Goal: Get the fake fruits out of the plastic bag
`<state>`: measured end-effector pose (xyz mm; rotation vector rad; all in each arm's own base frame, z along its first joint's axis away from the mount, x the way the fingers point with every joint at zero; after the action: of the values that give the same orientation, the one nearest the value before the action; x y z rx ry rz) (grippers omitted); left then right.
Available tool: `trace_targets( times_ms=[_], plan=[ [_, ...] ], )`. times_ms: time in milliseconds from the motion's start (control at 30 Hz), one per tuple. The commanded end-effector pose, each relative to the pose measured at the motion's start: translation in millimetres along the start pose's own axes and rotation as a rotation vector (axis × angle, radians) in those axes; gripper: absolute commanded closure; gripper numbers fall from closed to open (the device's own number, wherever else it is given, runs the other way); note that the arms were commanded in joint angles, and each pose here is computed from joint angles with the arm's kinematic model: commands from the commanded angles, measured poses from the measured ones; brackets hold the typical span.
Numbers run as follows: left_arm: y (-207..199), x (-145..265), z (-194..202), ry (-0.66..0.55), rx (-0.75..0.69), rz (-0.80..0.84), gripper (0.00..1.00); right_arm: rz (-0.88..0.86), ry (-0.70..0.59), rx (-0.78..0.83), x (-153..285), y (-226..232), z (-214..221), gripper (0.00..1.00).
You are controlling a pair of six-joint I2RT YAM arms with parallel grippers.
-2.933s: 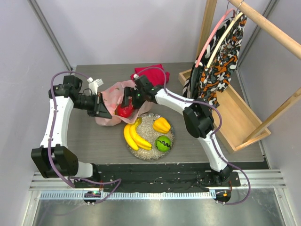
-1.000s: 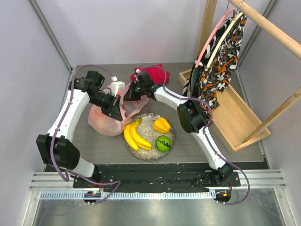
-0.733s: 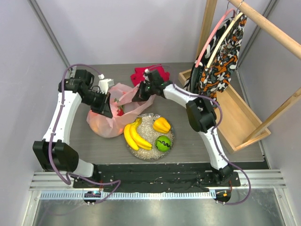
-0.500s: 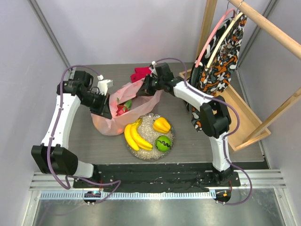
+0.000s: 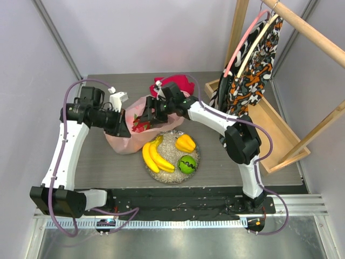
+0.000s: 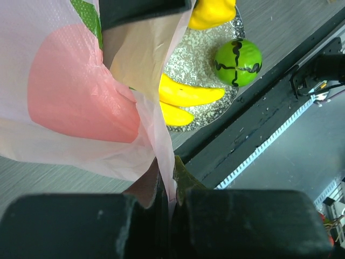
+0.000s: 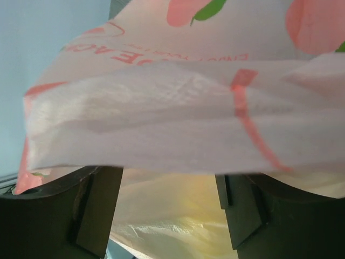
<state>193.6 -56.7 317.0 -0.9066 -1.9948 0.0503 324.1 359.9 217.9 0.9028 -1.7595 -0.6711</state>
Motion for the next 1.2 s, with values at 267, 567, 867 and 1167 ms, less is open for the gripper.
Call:
trace_targets(
  times_ms=[267,567,867,1167],
  plan=[
    [-17.0,4.4,2.1,-0.058,0.033,0.114,1.00,0.283,-0.120,-0.176,-30.2,-36.4,-14.5,0.17],
    [-15.9,-5.7,17.5,0.009,0.076,0.172,1.00,0.262,-0.191,-0.246,-67.0,-51.4,-45.0,0.21],
    [-8.1,-9.4,7.0,0.010,0.070,0.144,1.00,0.099,-0.145,-0.137,-102.1,-62.6,-49.9,0.63],
    [6.8,0.0,-22.0,-0.083,0.018,0.020,1.00,-0.059,-0.015,-0.089,-32.9,-34.0,-43.8,0.85]
  ],
)
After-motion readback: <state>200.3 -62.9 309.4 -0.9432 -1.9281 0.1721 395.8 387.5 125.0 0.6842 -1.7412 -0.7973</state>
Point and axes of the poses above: each gripper's point midway between its finger pads, its own x axis back along the fingers, its own y axis along the line the jaws close on, z = x × y, the point moved 10 cm from there along x, back along the fingers, and after that the axes turned 6 degrees about -x, right-handed, at the moved point
